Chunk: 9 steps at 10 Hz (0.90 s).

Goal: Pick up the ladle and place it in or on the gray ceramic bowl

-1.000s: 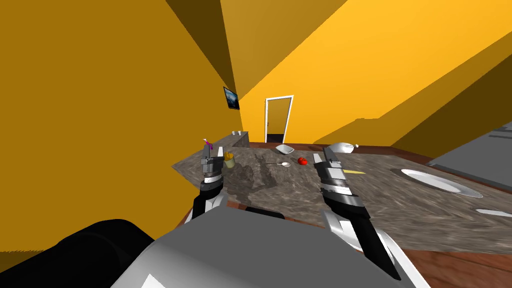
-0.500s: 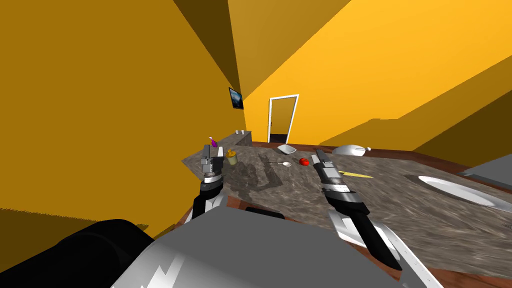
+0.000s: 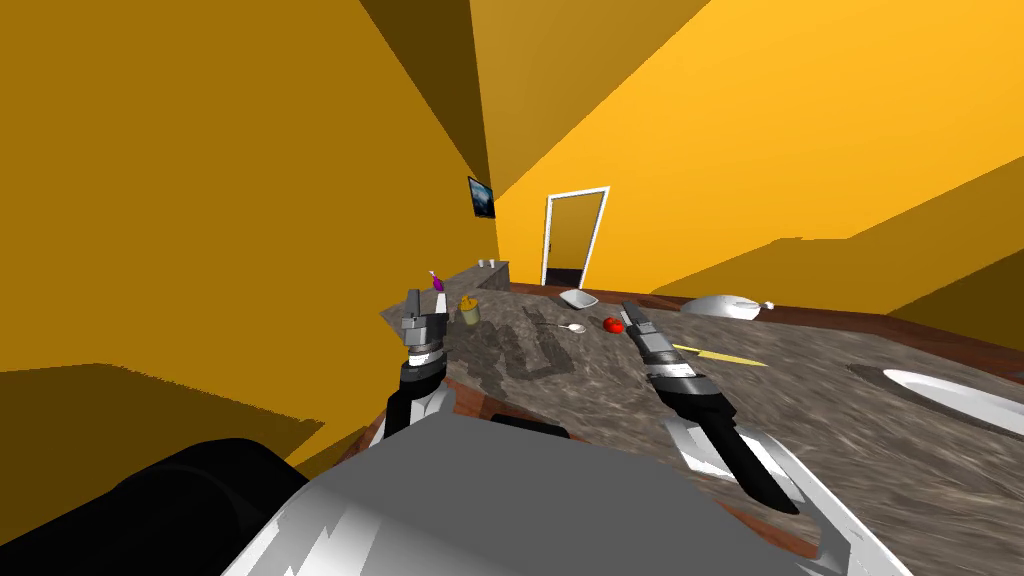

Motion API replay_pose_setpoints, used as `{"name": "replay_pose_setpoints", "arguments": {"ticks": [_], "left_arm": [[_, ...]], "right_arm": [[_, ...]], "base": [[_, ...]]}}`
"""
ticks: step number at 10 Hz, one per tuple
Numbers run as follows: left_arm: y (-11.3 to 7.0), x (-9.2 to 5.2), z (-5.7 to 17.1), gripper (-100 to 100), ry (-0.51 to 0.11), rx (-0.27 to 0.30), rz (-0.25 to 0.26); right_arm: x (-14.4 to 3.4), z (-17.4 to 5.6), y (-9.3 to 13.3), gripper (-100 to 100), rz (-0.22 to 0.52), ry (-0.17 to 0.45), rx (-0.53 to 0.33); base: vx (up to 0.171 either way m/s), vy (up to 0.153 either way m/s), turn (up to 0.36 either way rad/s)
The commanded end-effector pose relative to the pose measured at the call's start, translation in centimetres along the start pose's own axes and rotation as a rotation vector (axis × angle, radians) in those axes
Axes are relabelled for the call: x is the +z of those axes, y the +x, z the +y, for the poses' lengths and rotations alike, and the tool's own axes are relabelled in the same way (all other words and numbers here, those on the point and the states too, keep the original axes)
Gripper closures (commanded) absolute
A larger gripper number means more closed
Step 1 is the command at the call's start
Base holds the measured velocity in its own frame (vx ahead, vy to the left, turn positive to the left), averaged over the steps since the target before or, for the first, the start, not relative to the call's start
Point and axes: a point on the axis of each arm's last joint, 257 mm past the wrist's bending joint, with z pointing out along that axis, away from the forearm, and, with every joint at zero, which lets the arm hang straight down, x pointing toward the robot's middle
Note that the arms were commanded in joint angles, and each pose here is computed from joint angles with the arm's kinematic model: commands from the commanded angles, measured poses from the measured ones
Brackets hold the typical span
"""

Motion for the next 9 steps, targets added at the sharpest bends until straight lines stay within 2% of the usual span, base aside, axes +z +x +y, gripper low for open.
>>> {"name": "replay_pose_setpoints", "arguments": {"ticks": [1,4,5,6,7,8,9], "left_arm": [[0.0,0.0,0.0,0,0.000,0.000,0.000],[0.0,0.0,0.0,0,0.000,0.000,0.000],[0.0,0.0,0.0,0,0.000,0.000,0.000],[0.0,0.0,0.0,0,0.000,0.000,0.000],[0.0,0.0,0.0,0,0.000,0.000,0.000],[0.0,0.0,0.0,0,0.000,0.000,0.000],[0.0,0.0,0.0,0,0.000,0.000,0.000]], "right_arm": [[0.0,-0.5,0.0,-100,0.024,0.002,-0.026],[0.4,-2.9,0.1,-100,0.094,0.020,-0.112],[0.4,-2.8,0.1,-100,0.103,0.017,-0.119],[0.6,-4.1,0.1,-100,0.135,0.027,-0.157],[0.6,-4.0,0.1,-100,0.144,0.024,-0.166],[0.8,-5.3,0.1,-100,0.175,0.034,-0.202],[0.8,-5.2,0.1,-100,0.187,0.030,-0.213]], "base": [[-0.037,-0.034,0.082],[-0.043,-0.045,0.164],[-0.032,-0.041,0.116],[-0.039,-0.035,0.182],[-0.034,-0.031,0.118],[-0.043,-0.038,0.223],[-0.038,-0.037,0.113]]}}
